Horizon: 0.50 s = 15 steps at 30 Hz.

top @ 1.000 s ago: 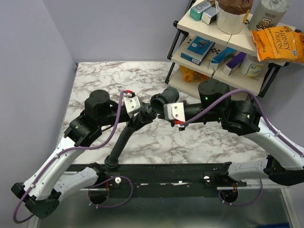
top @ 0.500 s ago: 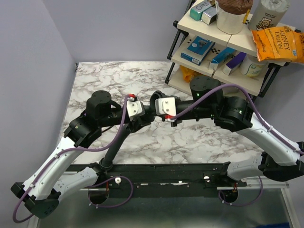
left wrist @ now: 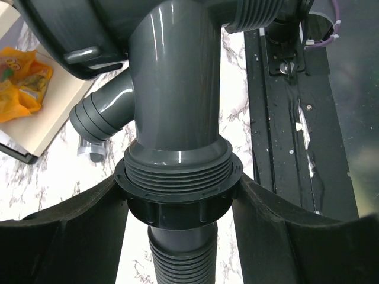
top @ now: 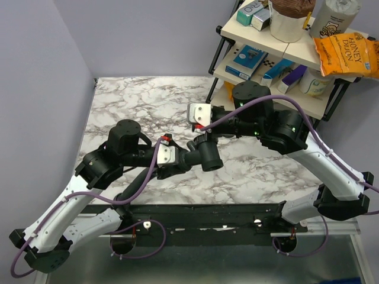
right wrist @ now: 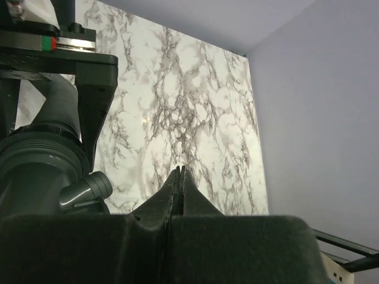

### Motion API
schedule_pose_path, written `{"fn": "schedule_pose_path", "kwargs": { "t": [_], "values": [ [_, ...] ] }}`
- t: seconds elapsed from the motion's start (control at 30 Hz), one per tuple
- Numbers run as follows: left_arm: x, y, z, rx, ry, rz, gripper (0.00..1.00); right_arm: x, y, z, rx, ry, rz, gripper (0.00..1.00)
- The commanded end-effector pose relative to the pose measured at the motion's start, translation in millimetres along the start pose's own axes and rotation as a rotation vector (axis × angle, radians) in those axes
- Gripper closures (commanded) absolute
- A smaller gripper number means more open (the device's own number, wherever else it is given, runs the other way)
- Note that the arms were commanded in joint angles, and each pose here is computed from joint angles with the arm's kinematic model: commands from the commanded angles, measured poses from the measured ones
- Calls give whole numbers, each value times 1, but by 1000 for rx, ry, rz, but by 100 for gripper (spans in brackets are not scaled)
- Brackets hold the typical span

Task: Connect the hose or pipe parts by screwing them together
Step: Install the adaptor on the pipeline.

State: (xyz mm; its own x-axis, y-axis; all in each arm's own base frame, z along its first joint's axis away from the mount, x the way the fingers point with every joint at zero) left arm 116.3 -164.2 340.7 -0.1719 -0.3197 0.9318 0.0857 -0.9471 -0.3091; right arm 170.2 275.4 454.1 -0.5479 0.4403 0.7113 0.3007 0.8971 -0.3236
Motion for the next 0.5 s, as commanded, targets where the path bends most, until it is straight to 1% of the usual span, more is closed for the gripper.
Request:
{"fn": "schedule_pose_path", "kwargs": {
  "t": [0.0, 0.27, 0.47],
  "values": [
    [22, -9, -1, 5, 91, -80, 100, -3, -14, 3, -2, 23, 19, 99],
    [28, -10, 6, 70, 94, -99, 100, -9, -32, 25, 59, 53, -23, 99],
    [28, -9, 5, 58, 82, -99, 100, -10, -39, 29, 60, 61, -36, 99]
  ]
}}
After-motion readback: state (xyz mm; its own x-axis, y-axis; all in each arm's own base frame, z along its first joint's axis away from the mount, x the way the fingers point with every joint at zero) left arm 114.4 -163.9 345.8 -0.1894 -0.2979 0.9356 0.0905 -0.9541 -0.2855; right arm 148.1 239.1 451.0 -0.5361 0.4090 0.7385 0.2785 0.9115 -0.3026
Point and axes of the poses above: each gripper's point midway between its finger pads, its own y axis out along the fingers, its own z axis along the line the jaws close on, x = y × z, the point moved 8 cm from there along -y, back along the fingers, and after that the axes turned 3 degrees about -y, right-handed, at the moved point
